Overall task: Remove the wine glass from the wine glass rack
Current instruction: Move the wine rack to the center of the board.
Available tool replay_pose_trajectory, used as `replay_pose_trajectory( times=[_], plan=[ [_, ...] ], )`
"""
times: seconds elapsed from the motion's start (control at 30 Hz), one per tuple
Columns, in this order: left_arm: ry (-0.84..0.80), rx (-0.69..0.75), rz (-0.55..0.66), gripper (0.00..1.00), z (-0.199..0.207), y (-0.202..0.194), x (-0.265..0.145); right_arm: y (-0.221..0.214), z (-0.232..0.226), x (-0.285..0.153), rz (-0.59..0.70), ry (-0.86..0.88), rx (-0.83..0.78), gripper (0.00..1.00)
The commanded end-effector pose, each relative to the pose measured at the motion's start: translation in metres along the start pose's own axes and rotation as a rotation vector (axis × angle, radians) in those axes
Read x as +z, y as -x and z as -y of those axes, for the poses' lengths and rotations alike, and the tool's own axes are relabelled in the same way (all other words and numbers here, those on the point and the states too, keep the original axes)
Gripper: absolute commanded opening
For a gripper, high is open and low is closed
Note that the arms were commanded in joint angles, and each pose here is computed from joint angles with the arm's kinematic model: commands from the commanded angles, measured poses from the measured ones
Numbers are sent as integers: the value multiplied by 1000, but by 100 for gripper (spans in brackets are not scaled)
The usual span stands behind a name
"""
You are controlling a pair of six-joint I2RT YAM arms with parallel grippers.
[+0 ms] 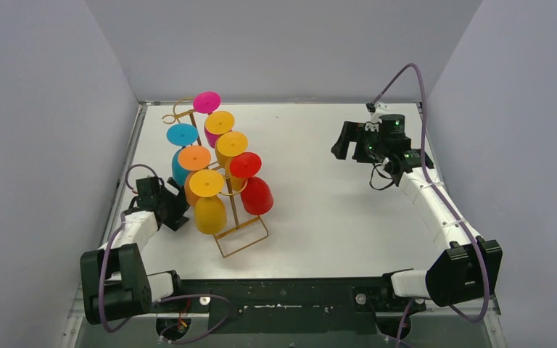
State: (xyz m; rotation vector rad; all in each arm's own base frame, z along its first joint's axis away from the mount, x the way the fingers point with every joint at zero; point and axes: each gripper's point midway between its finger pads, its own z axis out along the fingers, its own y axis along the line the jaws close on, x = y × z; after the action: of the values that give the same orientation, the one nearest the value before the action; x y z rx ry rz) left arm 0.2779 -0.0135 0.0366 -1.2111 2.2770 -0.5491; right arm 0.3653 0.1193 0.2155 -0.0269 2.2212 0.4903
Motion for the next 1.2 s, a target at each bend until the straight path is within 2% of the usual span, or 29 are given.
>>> replay_pose_trajectory(
  times=[0.0,0.27,0.47,0.77,1.17],
  plan=[
    [-119,-15,17,86,34,-2,9,8,-1,0,40,0,5,100],
    [-207,-22,-9,77,57,-17,22,4,1,2,32,-5,22,100],
    [-264,-6,-53,76,83,-36,34,-4,2,5,14,-6,39,100],
    [-327,21,-73,73,125,-38,58,-29,4,10,-39,0,102,100],
    [-401,29,-134,72,168,-40,101,-33,-17,-1,-2,105,190,100]
  ],
)
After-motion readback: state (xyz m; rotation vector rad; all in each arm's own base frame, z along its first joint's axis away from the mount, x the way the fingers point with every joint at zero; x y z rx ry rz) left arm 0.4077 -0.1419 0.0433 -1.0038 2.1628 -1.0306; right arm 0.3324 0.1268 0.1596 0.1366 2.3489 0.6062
